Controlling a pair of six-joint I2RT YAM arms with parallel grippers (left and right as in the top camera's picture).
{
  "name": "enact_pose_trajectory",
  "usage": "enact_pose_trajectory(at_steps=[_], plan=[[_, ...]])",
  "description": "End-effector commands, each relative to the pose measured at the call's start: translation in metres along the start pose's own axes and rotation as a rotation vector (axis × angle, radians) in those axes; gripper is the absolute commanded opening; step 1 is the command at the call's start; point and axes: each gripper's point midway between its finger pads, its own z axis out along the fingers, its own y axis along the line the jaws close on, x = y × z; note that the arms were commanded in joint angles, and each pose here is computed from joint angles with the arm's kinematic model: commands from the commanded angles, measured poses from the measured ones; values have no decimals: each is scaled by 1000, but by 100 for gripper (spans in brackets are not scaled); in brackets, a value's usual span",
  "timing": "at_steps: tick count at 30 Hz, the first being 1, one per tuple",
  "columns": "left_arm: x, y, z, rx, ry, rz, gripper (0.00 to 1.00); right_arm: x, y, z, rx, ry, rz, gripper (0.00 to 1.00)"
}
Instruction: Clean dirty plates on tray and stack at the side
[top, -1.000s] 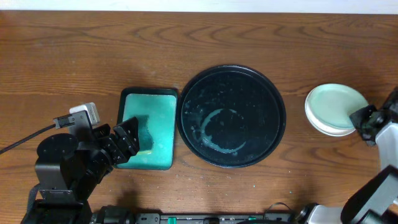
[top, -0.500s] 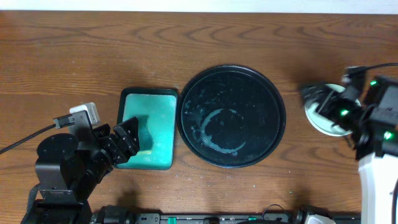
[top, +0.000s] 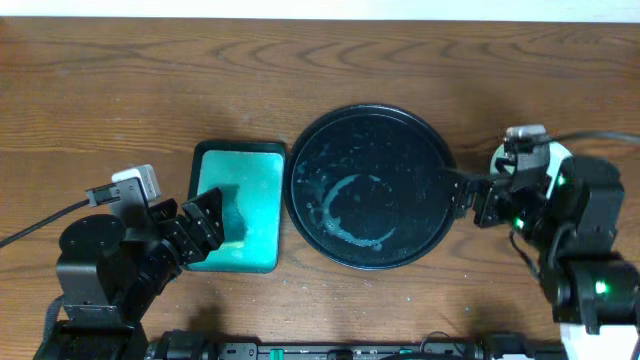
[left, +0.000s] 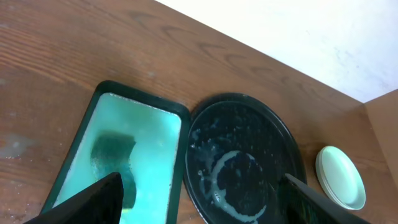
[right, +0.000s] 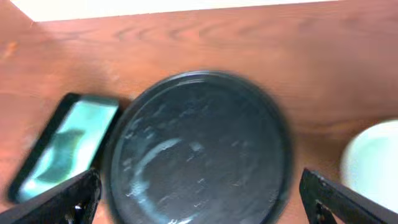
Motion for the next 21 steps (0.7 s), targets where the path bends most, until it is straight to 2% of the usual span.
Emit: enact_pose_trajectory(at_steps=[1,9,17,20,21], plan=[[-5,-4,-5,13,-15,8,79,18,-15,-7,104,-97,-83,99],[-5,-4,-5,13,-16,8,79,86,-40,-16,193,-320,-124,99],[-5,-4,-5,13,-16,8,79,103,-57,17,204,-462,-149,99],[-5,-4,-5,13,-16,8,79,91,-57,20,194,-574,-171,99],[-5,-4,-5,13,-16,8,79,95,-57,23,188,-563,-170,99]])
